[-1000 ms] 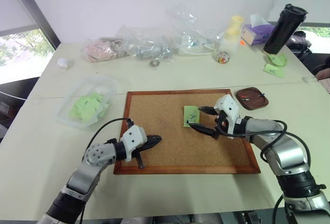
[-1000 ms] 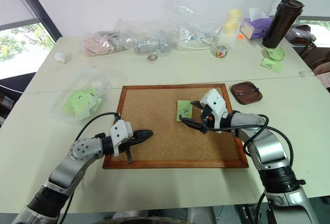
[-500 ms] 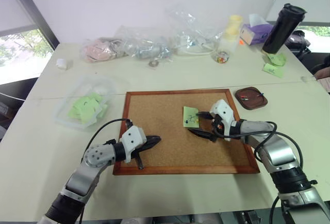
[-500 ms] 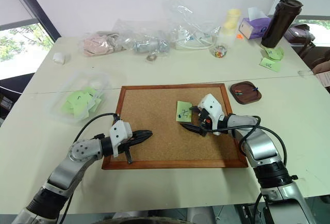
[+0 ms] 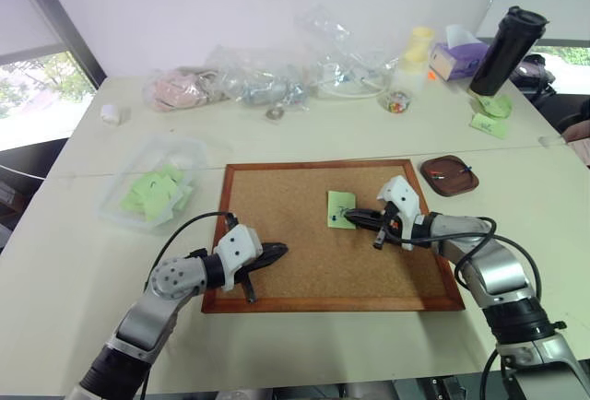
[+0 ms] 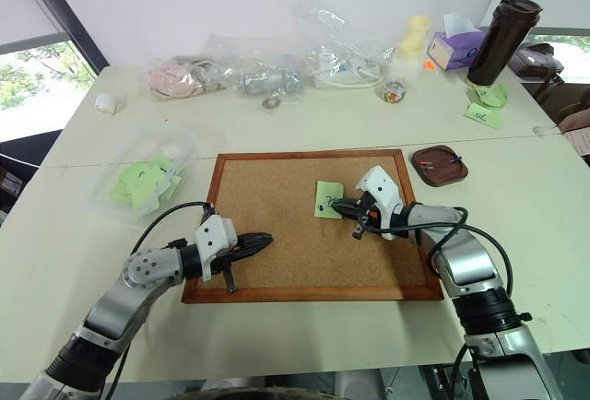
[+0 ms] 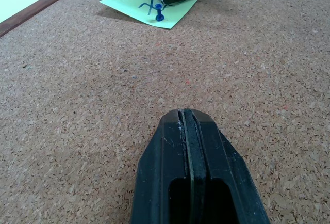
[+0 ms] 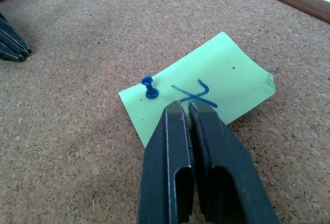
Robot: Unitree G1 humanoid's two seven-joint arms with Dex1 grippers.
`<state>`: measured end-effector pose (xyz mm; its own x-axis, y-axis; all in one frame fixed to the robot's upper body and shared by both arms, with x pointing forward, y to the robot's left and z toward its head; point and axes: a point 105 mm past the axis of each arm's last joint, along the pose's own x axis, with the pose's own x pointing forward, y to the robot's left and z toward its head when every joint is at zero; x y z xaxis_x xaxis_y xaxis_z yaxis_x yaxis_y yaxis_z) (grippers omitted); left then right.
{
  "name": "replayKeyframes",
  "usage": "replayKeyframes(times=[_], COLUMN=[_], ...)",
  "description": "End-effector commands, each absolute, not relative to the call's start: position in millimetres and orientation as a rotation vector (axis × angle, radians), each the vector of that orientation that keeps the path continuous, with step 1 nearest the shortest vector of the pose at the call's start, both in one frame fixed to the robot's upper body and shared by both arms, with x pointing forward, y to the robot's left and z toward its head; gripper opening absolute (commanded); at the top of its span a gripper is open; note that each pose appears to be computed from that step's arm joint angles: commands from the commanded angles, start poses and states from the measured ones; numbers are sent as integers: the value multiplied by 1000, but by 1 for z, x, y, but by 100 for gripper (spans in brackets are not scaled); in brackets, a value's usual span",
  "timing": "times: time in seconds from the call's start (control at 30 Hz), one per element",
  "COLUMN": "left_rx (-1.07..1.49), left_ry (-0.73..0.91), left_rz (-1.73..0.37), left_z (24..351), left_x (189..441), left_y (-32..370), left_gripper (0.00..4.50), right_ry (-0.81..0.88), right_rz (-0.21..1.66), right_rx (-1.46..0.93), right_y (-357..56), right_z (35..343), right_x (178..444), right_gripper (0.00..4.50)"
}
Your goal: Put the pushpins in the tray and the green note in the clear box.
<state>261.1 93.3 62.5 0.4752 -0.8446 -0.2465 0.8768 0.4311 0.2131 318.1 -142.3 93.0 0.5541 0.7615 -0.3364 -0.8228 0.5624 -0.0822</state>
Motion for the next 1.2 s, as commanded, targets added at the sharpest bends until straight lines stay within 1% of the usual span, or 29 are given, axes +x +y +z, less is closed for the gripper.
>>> replayKeyframes(times=[0.03, 0.13, 0.3, 0.4, 0.47, 0.53, 0.6, 0.67, 0.7, 0.77, 0.83, 0.93, 1.13, 1.2], left_rx=[349, 346, 326, 327, 328, 329, 329, 329, 328, 328, 329, 331, 330, 330], left_ry=[284, 294, 311, 316, 316, 315, 314, 312, 310, 309, 310, 313, 314, 315], left_rz=[-1069, -1076, -1065, -1069, -1071, -1072, -1071, -1069, -1066, -1064, -1065, -1061, -1053, -1049], left_z=[28, 27, 22, 20, 20, 20, 20, 20, 20, 20, 20, 19, 19, 19], left_x=[252, 251, 250, 250, 250, 250, 251, 252, 252, 252, 252, 252, 251, 251], left_y=[107, 107, 107, 107, 106, 106, 106, 105, 106, 106, 106, 106, 108, 109], left_gripper=[0, 0, 0, 0, 0, 0, 0, 0, 0, 0, 0, 0, 0, 0], right_ry=[186, 148, 122, 102, 81, 64, 55, 57, 78, 105, 119, 145, 165, 175], right_rz=[934, 924, 898, 825, 767, 659, 594, 426, 336, 265, 246, 168, 166, 164], right_rx=[-211, -195, -195, -163, -152, -122, -98, -84, -102, -120, -127, -110, -95, -87], right_y=[-139, -139, -146, -159, -172, -194, -210, -248, -270, -290, -297, -314, -317, -317], right_z=[120, 137, 154, 163, 169, 176, 179, 182, 178, 172, 167, 156, 146, 141], right_x=[319, 318, 314, 322, 329, 341, 349, 365, 371, 377, 380, 386, 388, 388], right_gripper=[6, 6, 6, 6, 6, 6, 6, 6, 6, 6, 6, 6, 6, 64])
